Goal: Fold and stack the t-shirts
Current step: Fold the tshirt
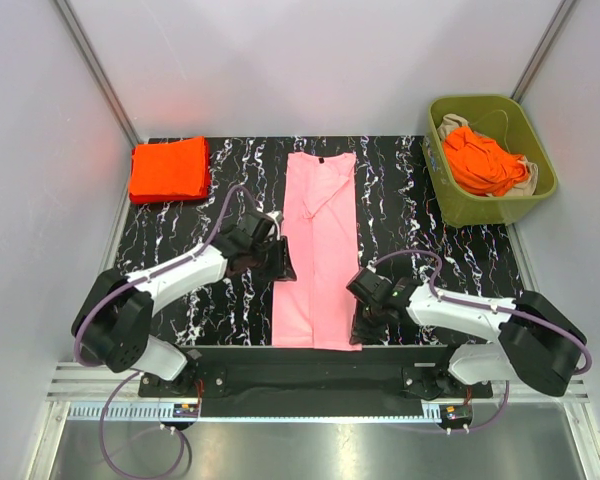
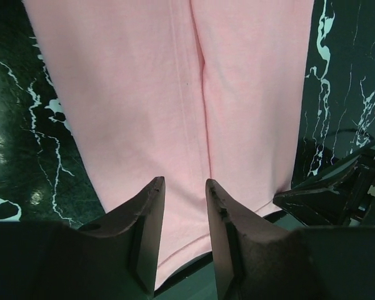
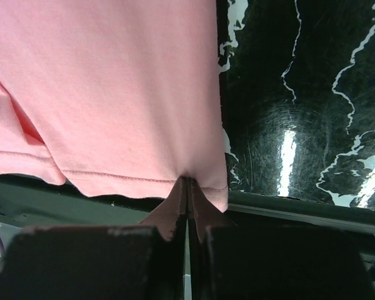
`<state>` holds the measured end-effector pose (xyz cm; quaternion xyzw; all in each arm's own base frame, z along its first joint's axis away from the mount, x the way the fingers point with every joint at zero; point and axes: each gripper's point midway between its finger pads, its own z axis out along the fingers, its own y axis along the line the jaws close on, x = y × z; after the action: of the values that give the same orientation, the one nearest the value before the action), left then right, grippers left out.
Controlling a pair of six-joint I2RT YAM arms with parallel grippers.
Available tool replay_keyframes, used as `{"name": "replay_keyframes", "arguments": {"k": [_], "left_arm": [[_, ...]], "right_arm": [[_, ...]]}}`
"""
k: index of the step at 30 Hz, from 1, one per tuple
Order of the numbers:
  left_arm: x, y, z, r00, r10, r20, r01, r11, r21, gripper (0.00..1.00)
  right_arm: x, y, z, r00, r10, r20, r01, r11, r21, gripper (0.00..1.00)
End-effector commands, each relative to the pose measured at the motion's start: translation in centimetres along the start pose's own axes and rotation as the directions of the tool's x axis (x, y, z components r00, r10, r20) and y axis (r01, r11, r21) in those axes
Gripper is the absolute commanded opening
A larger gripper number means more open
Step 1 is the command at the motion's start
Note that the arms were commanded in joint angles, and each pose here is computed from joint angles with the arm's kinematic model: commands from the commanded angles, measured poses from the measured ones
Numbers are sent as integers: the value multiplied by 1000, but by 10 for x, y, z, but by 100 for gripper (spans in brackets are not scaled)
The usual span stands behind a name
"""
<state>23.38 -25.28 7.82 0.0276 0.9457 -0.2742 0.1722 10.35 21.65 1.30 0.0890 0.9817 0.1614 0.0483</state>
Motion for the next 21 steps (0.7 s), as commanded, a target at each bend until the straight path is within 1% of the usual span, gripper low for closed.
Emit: {"name": "replay_keyframes", "arguments": {"k": [1,4,6,7,8,9,10,11,12,13,14,15,16,17,18,19,20,21], "left_arm": [[-28,-7,-13,997,27,76,-28,999,23,38],[-48,-1,-18,992,24,120,-25,1000,5,38],[-63,12,-17,990,8,138,-6,1000,-18,38],[-77,9,-20,987,10,161,-9,1000,-10,38],[-84,13,-16,988,5,157,-2,1000,-15,38],[-94,15,-16,987,-3,162,5,1000,-8,38],[-112,7,-21,981,12,192,-14,1000,11,38],[-120,10,-16,982,7,187,-9,1000,9,38],[-139,4,-21,976,3,219,-8,1000,24,38],[-147,2,-20,974,3,225,-10,1000,29,38],[-155,6,-13,975,-5,221,0,1000,23,37],[-165,6,-14,971,-4,238,0,1000,17,37],[-186,-2,-20,960,12,279,-21,999,28,36],[-192,0,-10,964,8,267,-16,999,28,35],[-202,1,-9,961,3,276,-13,999,33,34],[-222,-10,-13,951,18,309,-37,998,55,33],[-226,-4,2,958,8,288,-24,998,53,32],[-243,-13,-2,951,10,310,-40,995,88,31]], "right_arm": [[-11,7,-8,998,-9,67,9,1000,-5,0],[-18,23,-23,995,-32,94,37,998,-57,0],[-26,34,-31,991,-54,124,64,995,-80,3],[-30,36,-33,987,-81,142,93,992,-80,5],[-34,39,-35,983,-98,154,111,991,-79,7],[-49,47,-39,977,-100,186,116,990,-75,8],[-59,49,-40,970,-132,204,148,987,-63,9],[-68,53,-42,967,-142,211,159,985,-64,9],[-92,61,-46,964,-121,238,140,988,-67,9],[-106,62,-49,953,-155,259,176,983,-56,9],[-121,62,-47,950,-157,271,174,984,-40,9],[-145,73,-56,935,-148,321,176,982,-61,10],[-172,67,-61,923,-141,358,171,984,-51,10],[-190,64,-56,923,-135,362,160,986,-42,10],[-214,81,-67,907,-126,402,179,979,-97,10],[-230,85,-69,898,-139,418,200,974,-106,10],[-249,86,-73,895,-126,429,200,971,-132,10],[-273,98,-73,879,-130,458,217,966,-142,10]]}}
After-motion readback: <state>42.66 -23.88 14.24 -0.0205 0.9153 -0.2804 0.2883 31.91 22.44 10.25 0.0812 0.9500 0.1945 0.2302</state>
